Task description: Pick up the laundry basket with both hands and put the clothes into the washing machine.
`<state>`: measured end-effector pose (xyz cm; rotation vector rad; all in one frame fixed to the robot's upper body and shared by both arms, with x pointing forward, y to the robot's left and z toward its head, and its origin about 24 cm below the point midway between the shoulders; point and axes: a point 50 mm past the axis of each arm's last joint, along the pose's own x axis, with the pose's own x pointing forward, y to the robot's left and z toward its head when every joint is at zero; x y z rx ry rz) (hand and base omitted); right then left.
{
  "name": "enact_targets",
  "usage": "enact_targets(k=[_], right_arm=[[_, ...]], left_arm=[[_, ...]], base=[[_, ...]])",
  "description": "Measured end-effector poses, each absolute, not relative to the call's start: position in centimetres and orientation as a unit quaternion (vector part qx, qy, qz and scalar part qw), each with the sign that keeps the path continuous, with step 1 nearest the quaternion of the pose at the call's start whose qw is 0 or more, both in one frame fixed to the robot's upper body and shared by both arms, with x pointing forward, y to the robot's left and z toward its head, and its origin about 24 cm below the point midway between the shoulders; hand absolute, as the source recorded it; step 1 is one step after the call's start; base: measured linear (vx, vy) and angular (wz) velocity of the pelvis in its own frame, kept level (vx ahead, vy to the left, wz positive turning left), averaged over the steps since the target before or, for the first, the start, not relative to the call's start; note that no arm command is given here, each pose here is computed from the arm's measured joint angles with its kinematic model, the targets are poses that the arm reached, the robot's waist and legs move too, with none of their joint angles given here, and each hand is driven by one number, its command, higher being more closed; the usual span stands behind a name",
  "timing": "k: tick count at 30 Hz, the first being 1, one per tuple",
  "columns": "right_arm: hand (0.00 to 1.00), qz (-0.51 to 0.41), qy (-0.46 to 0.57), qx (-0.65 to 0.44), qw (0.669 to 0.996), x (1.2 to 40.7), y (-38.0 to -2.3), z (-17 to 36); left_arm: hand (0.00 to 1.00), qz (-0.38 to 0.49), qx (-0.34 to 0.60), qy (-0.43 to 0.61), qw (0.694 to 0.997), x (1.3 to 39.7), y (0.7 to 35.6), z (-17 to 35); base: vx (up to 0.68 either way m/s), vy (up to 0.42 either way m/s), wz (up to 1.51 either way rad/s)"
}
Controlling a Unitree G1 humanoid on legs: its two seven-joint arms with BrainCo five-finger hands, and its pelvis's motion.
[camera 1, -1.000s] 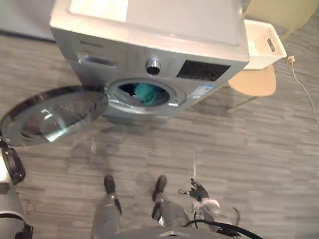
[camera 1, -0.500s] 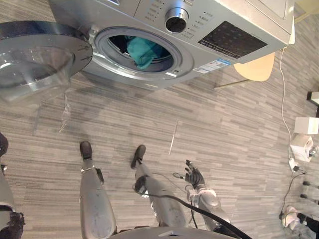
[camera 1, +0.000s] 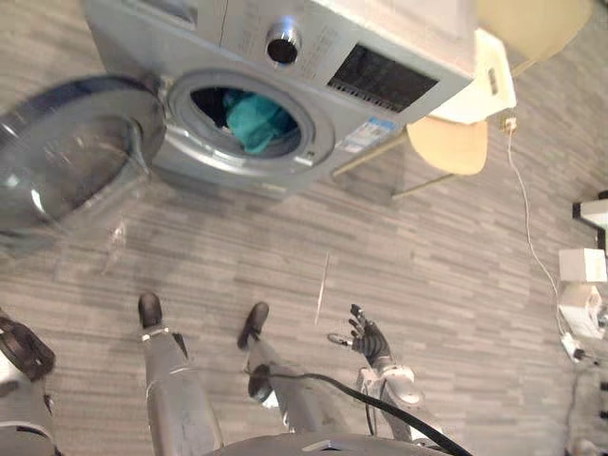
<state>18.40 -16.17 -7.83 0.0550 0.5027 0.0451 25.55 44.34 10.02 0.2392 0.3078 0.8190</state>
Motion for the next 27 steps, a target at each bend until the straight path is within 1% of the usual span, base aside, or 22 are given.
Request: enact_targets(k=[1, 3, 5, 6, 8, 9, 10, 11, 13, 14, 15, 16, 17, 18, 20, 21, 23, 27], right_arm=[[0.0, 0.028, 0.254, 0.019, 0.967, 18.3, -16.1, -8.1], [0.0, 0.048, 0.274, 0.006, 0.96, 18.1, -15.7, -8.8], [0.0, 0.061, 0.297, -0.006, 0.953, 17.7, -15.4, -9.7], [0.0, 0.063, 0.306, -0.009, 0.95, 17.7, -15.4, -9.9], [0.0, 0.071, 0.336, -0.031, 0.939, 17.6, -15.5, -11.0], [0.0, 0.071, 0.343, -0.037, 0.936, 17.6, -15.6, -11.2], [0.0, 0.074, 0.365, -0.048, 0.927, 17.1, -15.7, -12.0], [0.0, 0.074, 0.376, -0.05, 0.922, 16.8, -15.7, -12.3], [0.0, 0.072, 0.415, -0.062, 0.905, 15.7, -16.1, -13.4], [0.0, 0.069, 0.431, -0.062, 0.898, 15.1, -16.3, -13.9], [0.0, 0.067, 0.443, -0.067, 0.891, 14.7, -16.5, -14.2], [0.0, 0.066, 0.451, -0.07, 0.887, 14.2, -16.7, -14.5], [0.0, 0.059, 0.459, -0.071, 0.884, 13.8, -17.0, -14.7], [0.0, 0.046, 0.458, -0.074, 0.885, 13.9, -17.5, -14.6], [0.0, 0.031, 0.457, -0.074, 0.886, 13.9, -17.8, -14.6], [0.0, 0.028, 0.456, -0.073, 0.887, 13.9, -17.8, -14.6], [0.0, 0.024, 0.455, -0.073, 0.887, 13.9, -17.9, -14.5], [0.0, 0.004, 0.456, -0.069, 0.887, 13.7, -18.2, -14.6]], left_arm=[[0.0, 0.387, 0.113, 0.171, 0.899, 25.4, 43.9, 8.7], [0.0, 0.336, 0.133, 0.259, 0.896, 25.0, 41.9, 4.3], [0.0, 0.269, 0.18, 0.335, 0.885, 24.6, 39.0, 0.2], [0.0, 0.246, 0.2, 0.351, 0.881, 24.7, 38.0, -0.7], [0.0, 0.172, 0.242, 0.385, 0.874, 25.1, 33.9, -3.7], [0.0, 0.154, 0.249, 0.393, 0.871, 25.0, 32.9, -4.5], [0.0, 0.085, 0.289, 0.404, 0.864, 25.2, 30.0, -6.0], [0.0, 0.052, 0.306, 0.405, 0.86, 25.4, 28.6, -6.6], [0.0, -0.086, 0.348, 0.372, 0.856, 26.0, 21.4, -8.3], [0.0, -0.143, 0.353, 0.342, 0.859, 26.2, 17.8, -8.5], [0.0, -0.209, 0.356, 0.296, 0.862, 26.6, 13.4, -8.2], [0.0, -0.239, 0.351, 0.272, 0.863, 26.6, 11.0, -7.9], [0.0, -0.287, 0.34, 0.23, 0.865, 26.4, 7.1, -7.2], [0.0, -0.325, 0.335, 0.193, 0.863, 26.3, 4.1, -6.3], [0.0, -0.361, 0.338, 0.157, 0.855, 26.0, 1.2, -5.4], [0.0, -0.375, 0.346, 0.147, 0.847, 25.6, 0.5, -5.4], [0.0, -0.388, 0.359, 0.139, 0.837, 25.2, 0.1, -5.6], [0.0, -0.382, 0.355, 0.13, 0.844, 24.9, 1.1, -5.5]], base=[[0.07, 0.051, -0.06], [0.06, 0.07, -0.1], [0.04, 0.084, -0.14], [0.02, 0.091, -0.17], [-0.01, 0.106, -0.16], [-0.03, 0.136, -0.16], [-0.03, 0.112, -0.16], [-0.02, 0.121, -0.21], [0.02, 0.1, -0.21], [0.04, 0.103, -0.11], [0.04, 0.072, -0.05], [0.04, 0.076, -0.15], [0.06, 0.061, -0.23], [0.06, 0.051, -0.24], [0.08, 0.011, -0.1], [0.09, -0.021, -0.03], [0.1, -0.045, 0.15], [0.09, -0.022, 0.23]])
